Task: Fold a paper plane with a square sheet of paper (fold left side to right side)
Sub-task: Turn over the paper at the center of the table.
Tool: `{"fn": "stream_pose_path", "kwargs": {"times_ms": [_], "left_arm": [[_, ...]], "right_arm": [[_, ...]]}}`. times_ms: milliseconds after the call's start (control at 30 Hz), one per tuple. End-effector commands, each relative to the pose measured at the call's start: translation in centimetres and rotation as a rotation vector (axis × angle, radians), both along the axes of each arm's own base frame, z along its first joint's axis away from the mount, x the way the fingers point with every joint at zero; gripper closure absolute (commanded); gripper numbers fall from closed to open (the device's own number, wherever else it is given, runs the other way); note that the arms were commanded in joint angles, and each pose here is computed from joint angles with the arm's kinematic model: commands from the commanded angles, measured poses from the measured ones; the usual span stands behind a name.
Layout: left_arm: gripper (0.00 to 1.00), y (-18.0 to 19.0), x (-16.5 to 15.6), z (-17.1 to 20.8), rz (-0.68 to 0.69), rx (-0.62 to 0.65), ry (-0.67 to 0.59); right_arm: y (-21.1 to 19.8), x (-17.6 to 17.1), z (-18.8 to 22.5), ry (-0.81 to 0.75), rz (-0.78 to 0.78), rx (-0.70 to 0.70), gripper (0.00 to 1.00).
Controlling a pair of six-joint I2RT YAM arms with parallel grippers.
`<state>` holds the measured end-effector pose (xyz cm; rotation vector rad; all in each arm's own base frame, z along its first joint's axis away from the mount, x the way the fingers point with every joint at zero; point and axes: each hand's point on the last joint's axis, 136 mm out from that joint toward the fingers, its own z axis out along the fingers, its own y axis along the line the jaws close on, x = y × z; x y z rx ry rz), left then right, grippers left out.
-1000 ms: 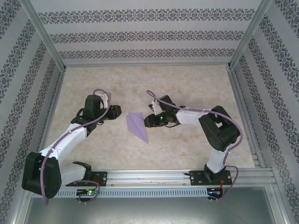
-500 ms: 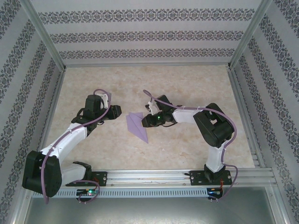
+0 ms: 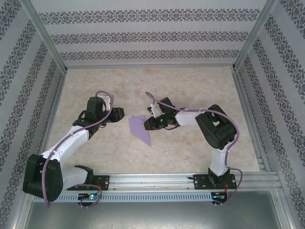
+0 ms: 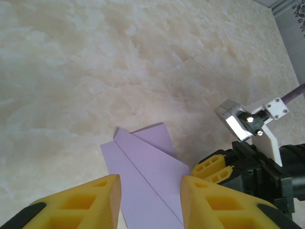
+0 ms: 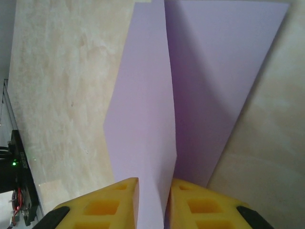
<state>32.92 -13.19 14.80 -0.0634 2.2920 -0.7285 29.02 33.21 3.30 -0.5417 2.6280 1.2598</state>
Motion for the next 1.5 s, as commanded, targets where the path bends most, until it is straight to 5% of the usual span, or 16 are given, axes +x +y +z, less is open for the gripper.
{"fn": "stream_pose_path", "kwargs": {"times_ms": [0,267,833,1167,1467], "left_arm": [[0.62,0.0,0.8,2.4,-0.007,-0.025,-0.070],[0.60,-1.1,0.6,3.7,-0.049,-0.093,-0.091],[0.54,-6.8,0.6,12.4,-0.347,-0.662,-0.148],[0.54,-9.9,1.6,13.9,-0.459,-0.818,-0.139],[0.53,-11.9,1.8,12.2,-0.484,-0.777,-0.082]], "right_arm": [[0.6,0.3,0.3,-0.004,0.009,0.025,0.80],[-0.5,1.0,4.1,-0.071,-0.033,0.092,1.00],[-6.3,4.5,18.9,-0.354,-0.213,0.437,1.00],[-6.3,3.8,22.5,-0.394,-0.212,0.517,1.00],[-5.2,3.2,23.0,-0.374,-0.189,0.545,1.00]]}}
